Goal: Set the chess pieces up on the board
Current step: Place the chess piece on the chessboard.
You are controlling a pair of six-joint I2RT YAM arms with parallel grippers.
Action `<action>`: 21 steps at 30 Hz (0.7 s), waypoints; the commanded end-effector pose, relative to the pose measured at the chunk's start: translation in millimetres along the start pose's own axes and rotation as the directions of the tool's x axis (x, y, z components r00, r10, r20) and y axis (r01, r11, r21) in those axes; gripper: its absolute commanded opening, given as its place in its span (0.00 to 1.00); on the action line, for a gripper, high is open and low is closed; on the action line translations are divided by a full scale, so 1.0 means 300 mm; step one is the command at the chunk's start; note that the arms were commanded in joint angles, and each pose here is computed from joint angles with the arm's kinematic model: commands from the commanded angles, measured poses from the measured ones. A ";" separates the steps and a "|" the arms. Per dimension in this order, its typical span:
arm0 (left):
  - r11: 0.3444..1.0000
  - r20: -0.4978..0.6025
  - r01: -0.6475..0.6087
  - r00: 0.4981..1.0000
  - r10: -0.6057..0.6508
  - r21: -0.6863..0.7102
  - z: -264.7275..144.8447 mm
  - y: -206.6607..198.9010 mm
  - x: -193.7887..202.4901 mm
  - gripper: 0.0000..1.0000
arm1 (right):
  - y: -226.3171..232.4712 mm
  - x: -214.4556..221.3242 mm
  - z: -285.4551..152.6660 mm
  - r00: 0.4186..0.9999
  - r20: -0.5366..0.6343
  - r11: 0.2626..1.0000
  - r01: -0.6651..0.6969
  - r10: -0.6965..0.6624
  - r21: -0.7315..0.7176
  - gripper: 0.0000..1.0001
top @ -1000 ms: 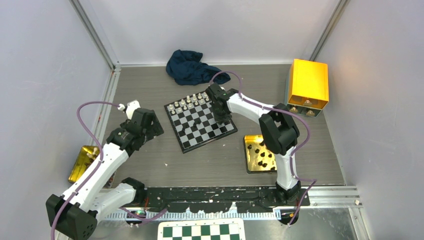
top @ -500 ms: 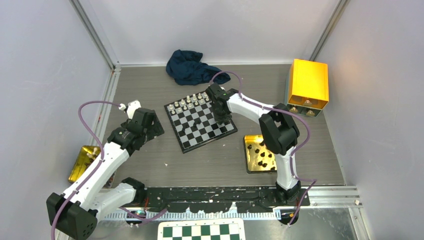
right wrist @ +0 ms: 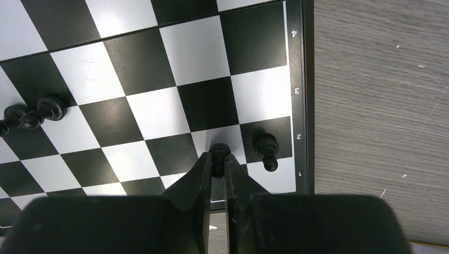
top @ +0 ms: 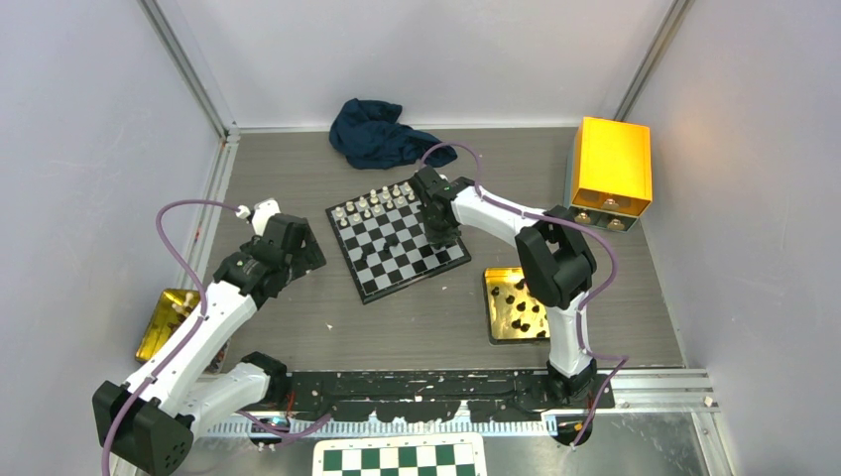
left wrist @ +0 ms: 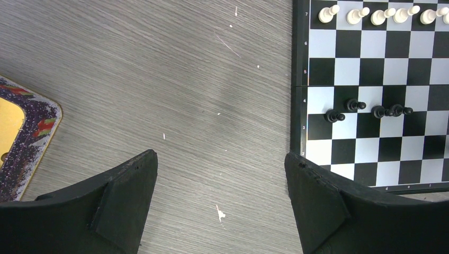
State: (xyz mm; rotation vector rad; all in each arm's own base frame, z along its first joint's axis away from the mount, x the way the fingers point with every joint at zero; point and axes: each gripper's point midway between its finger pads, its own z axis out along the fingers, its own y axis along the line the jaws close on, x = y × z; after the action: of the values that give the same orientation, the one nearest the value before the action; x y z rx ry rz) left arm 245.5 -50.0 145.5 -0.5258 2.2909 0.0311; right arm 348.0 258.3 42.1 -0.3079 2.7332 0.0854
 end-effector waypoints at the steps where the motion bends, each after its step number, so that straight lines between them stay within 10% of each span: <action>1: 0.999 0.051 0.029 0.998 -0.031 0.036 -0.021 -0.036 -0.062 0.90 | 0.022 -0.035 -0.072 0.999 0.050 0.999 -0.016 0.017 -0.039 0.05; 8: 0.999 0.048 0.027 0.998 -0.029 0.034 -0.020 -0.034 -0.058 0.90 | 0.023 -0.038 -0.073 0.998 0.053 0.999 -0.014 0.016 -0.040 0.31; 21: 0.999 0.046 0.030 0.998 -0.032 0.041 -0.020 -0.035 -0.053 0.90 | 0.019 -0.078 -0.102 0.996 0.090 0.999 0.001 0.002 -0.032 0.35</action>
State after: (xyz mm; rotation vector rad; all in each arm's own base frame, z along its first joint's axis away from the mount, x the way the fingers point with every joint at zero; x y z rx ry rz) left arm 245.6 -50.2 145.2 -0.5259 2.2919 0.0307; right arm 345.4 257.2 39.3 -0.3030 2.7435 0.0847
